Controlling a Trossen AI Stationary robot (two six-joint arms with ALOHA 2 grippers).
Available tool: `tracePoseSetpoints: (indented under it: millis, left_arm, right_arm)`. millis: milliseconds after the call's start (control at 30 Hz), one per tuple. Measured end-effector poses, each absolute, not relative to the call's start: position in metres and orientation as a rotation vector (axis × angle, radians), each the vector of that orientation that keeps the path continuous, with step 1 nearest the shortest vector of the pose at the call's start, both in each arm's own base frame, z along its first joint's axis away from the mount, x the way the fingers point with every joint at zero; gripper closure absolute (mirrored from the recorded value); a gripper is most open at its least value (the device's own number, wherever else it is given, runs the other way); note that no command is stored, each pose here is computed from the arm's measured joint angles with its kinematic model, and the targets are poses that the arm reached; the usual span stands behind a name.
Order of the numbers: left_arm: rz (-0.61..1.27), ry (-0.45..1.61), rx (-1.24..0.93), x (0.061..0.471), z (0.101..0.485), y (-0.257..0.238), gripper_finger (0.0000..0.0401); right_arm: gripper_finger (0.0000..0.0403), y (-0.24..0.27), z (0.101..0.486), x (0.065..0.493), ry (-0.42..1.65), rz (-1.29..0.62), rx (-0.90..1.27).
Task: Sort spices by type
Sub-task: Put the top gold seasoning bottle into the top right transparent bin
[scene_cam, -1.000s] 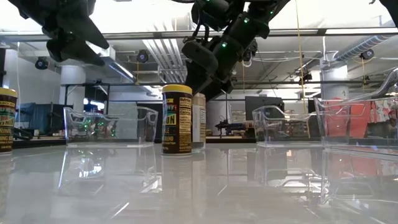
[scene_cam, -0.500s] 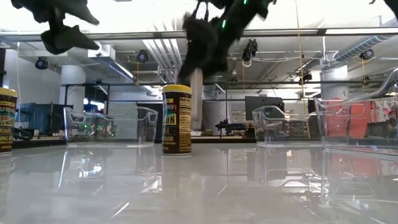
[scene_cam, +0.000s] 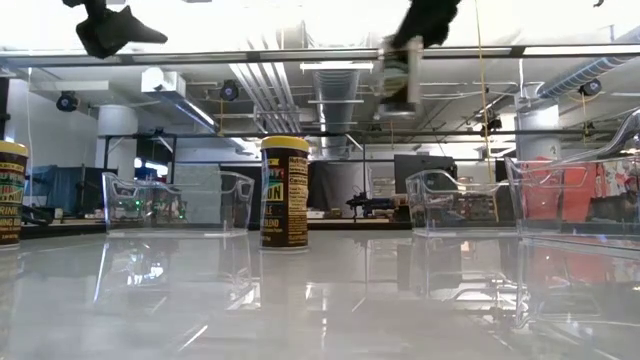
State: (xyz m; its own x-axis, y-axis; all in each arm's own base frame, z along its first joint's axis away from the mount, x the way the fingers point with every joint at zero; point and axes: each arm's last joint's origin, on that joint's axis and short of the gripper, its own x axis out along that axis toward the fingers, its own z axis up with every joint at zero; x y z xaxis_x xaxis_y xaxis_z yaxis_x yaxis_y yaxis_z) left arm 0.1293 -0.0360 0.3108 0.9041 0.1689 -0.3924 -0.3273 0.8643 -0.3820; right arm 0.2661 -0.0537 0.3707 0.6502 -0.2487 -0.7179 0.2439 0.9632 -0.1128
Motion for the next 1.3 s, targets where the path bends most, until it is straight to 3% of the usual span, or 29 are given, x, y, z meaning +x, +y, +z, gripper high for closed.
tracePoseSetpoints:
  millis: [133, 267, 467, 733, 1300]
  left_arm:
    - [0.263, 0.314, -0.507, 0.127, 0.324, -0.035, 0.0140]
    - [0.237, 0.211, -0.526, 0.132, 0.344, -0.037, 0.0140]
    - [-0.051, 0.147, -0.459, 0.128, 0.383, -0.042, 0.0140]
    - [-0.249, 0.113, -0.420, 0.118, 0.408, -0.043, 0.0140]
    - [-0.285, 0.071, -0.269, 0.109, 0.412, -0.041, 0.0140]
  right_arm:
    - [0.0134, -0.080, 0.371, 0.234, 0.844, -0.279, -0.134]
    - [0.0134, -0.118, 0.358, 0.205, 0.867, -0.234, -0.126]
    - [0.0134, -0.168, 0.336, 0.177, 0.866, -0.163, -0.112]
    - [0.0134, -0.219, 0.295, 0.181, 0.862, -0.090, -0.087]
    - [0.0134, -0.244, 0.233, 0.193, 1.013, 0.071, -0.028]
